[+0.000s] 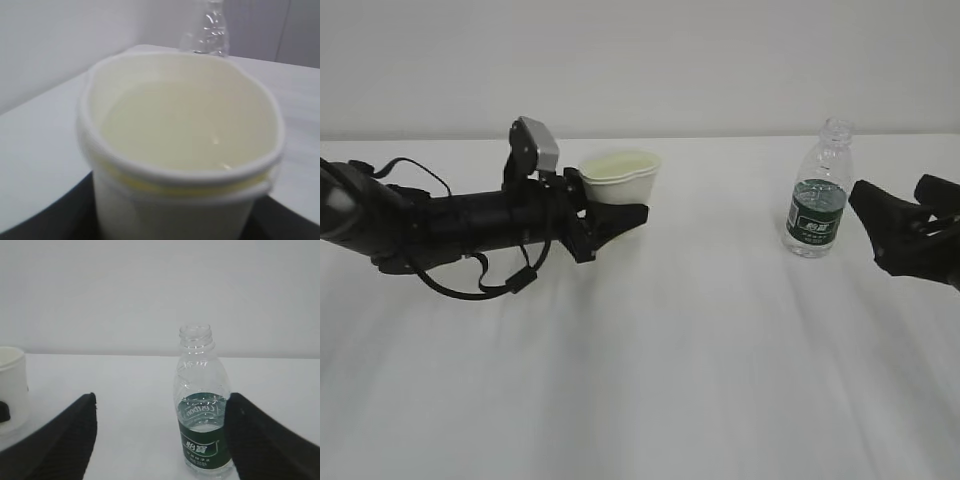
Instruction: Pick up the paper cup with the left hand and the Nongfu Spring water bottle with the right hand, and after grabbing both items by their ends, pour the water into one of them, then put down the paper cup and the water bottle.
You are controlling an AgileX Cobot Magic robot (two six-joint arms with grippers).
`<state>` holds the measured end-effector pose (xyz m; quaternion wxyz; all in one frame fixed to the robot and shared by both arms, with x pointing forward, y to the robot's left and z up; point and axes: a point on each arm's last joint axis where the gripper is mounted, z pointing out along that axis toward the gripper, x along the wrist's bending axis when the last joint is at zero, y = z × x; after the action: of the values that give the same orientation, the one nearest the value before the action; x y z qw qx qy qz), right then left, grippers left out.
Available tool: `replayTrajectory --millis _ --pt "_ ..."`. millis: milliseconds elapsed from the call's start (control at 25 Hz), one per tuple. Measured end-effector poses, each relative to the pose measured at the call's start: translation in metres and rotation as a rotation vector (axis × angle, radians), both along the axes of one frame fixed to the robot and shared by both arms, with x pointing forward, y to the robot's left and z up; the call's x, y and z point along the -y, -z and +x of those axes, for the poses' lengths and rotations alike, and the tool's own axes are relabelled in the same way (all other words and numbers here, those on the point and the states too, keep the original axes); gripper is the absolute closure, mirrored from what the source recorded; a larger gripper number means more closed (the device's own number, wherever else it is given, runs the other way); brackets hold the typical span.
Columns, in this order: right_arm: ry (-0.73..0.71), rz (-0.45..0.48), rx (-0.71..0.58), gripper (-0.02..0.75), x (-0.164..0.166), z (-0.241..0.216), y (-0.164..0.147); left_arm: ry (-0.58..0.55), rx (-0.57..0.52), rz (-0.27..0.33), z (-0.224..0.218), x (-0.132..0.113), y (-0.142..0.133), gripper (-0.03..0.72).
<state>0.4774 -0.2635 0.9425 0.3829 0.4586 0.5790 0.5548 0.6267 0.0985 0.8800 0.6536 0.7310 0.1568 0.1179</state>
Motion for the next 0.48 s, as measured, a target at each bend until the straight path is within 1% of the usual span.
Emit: replayTrajectory --millis 280,480 --pt "0.000 -0.003 -0.021 0.144 0.001 -0.012 0.003 -0.093 0.017 -0.009 0.006 -0.042 -0.022 0.272" --pt "0.000 -0.004 -0.044 0.144 0.001 -0.017 0.008 -0.137 0.036 -0.028 0.006 -0.060 -0.036 0.272"
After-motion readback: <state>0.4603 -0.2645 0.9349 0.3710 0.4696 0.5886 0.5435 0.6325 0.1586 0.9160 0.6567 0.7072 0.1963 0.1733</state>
